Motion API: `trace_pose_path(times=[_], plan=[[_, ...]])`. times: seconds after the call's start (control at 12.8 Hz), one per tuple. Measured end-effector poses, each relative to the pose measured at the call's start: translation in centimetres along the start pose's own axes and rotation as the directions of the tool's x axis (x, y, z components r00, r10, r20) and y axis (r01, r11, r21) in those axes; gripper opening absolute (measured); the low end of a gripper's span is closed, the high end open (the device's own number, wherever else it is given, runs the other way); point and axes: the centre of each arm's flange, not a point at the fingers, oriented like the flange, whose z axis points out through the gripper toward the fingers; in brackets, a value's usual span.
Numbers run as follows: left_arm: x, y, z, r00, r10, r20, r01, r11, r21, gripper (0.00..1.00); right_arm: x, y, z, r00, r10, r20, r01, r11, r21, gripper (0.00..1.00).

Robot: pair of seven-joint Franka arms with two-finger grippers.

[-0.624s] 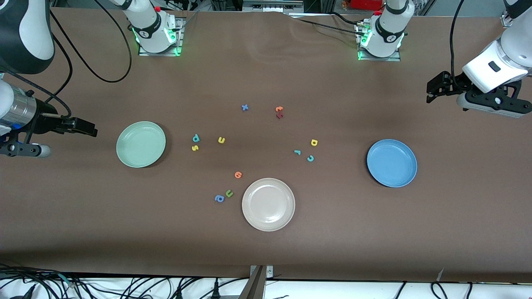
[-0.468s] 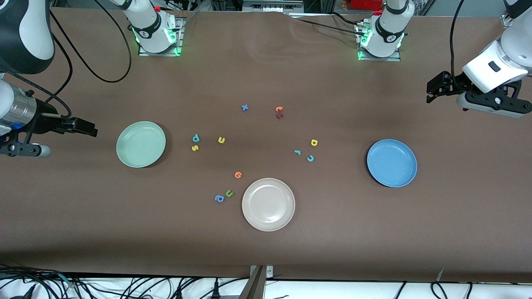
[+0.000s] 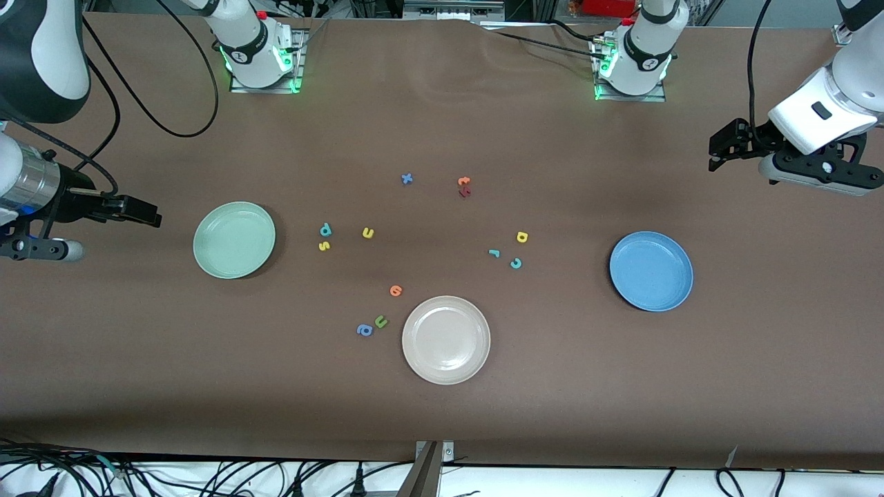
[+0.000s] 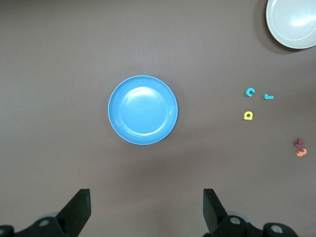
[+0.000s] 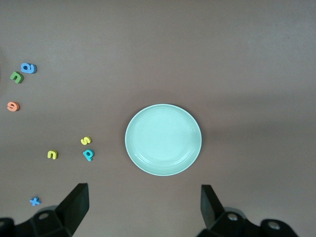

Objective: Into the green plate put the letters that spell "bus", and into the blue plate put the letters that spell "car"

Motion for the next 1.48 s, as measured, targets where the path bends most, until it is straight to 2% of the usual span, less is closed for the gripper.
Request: trace_pose_path(times=[1.48], plan=[[0.02, -0.01, 0.04, 1.0, 0.0, 0.001, 0.0, 1.0, 0.0, 1.0, -0.2, 0.01, 0.17, 1.0, -0.001, 0.019, 0.001, 1.0, -0.001, 1.0]])
